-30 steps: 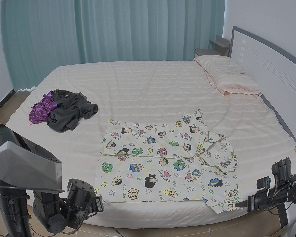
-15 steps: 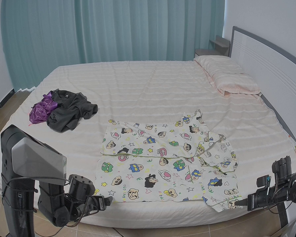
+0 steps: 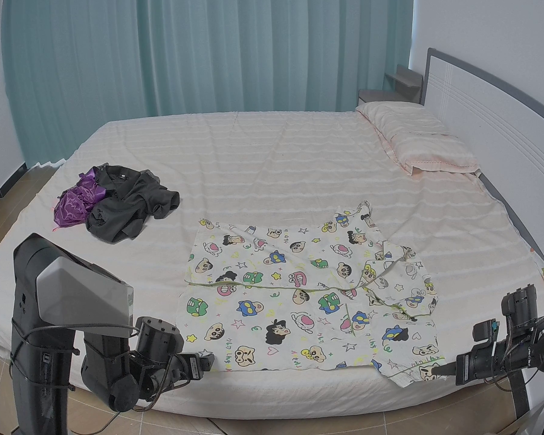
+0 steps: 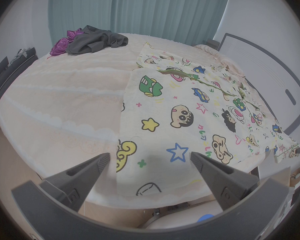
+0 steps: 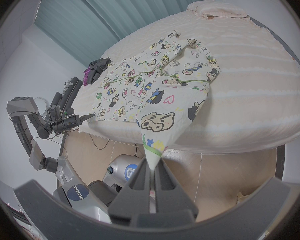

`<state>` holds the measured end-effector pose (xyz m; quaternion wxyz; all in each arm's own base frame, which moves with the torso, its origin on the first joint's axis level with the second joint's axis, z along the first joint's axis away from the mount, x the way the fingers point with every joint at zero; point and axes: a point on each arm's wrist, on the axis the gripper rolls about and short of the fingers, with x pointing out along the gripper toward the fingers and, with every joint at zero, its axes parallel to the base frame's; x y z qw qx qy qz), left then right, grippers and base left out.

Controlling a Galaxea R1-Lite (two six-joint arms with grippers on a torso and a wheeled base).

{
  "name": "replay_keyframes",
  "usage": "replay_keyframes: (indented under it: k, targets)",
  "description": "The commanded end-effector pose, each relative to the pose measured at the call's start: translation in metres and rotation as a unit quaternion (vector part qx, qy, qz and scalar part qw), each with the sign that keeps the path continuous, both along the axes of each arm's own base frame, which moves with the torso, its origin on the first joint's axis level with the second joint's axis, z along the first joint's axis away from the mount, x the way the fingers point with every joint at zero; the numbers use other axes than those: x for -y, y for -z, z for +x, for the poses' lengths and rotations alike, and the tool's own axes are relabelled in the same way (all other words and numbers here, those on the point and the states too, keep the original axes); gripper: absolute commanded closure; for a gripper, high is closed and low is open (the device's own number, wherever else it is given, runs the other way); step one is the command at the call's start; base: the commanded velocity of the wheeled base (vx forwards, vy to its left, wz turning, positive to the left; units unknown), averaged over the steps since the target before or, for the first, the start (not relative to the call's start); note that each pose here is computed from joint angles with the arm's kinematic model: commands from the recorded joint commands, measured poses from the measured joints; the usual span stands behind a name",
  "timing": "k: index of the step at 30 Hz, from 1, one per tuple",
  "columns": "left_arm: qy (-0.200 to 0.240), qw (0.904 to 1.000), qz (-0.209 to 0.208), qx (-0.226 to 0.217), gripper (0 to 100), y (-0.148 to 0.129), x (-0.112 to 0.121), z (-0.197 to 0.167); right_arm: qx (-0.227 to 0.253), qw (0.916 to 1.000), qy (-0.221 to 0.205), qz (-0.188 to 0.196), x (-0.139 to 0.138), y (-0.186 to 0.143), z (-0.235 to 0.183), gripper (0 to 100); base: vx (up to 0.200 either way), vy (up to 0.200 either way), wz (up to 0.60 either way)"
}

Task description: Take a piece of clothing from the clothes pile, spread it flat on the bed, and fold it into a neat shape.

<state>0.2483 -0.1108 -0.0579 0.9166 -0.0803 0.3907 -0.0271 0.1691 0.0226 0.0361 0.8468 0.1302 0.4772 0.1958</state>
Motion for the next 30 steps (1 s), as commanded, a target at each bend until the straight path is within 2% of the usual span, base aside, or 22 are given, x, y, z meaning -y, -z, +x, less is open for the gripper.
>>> replay_keyframes:
  k: [1, 6, 7, 26, 30]
  targets:
    - [0.0, 1.0, 0.001, -0.002, 0, 0.005, 0.001, 0.003, 0.003, 1.0, -0.001, 0.001, 0.0, -0.001, 0.001, 100, 0.0, 0.0, 0.0]
    - [0.002, 1.0, -0.001, -0.002, 0, 0.006, 0.003, 0.005, 0.0, 1.0, -0.004, 0.006, 0.0, 0.0, 0.0, 100, 0.0, 0.0, 0.0]
    - [0.002, 1.0, -0.001, -0.002, 100, 0.006, 0.004, 0.005, 0.0, 1.0, -0.004, 0.006, 0.0, 0.0, 0.0, 100, 0.0, 0.0, 0.0]
    - [-0.006, 1.0, 0.0, 0.003, 100, -0.01, -0.003, -0.009, -0.015, 0.9999, 0.002, 0.001, 0.003, 0.003, -0.009, 100, 0.0, 0.0, 0.0]
    - [-0.006, 0.9999, 0.009, -0.008, 100, -0.012, -0.007, -0.017, -0.033, 0.9994, -0.002, -0.004, 0.003, 0.002, -0.017, 100, 0.0, 0.0, 0.0]
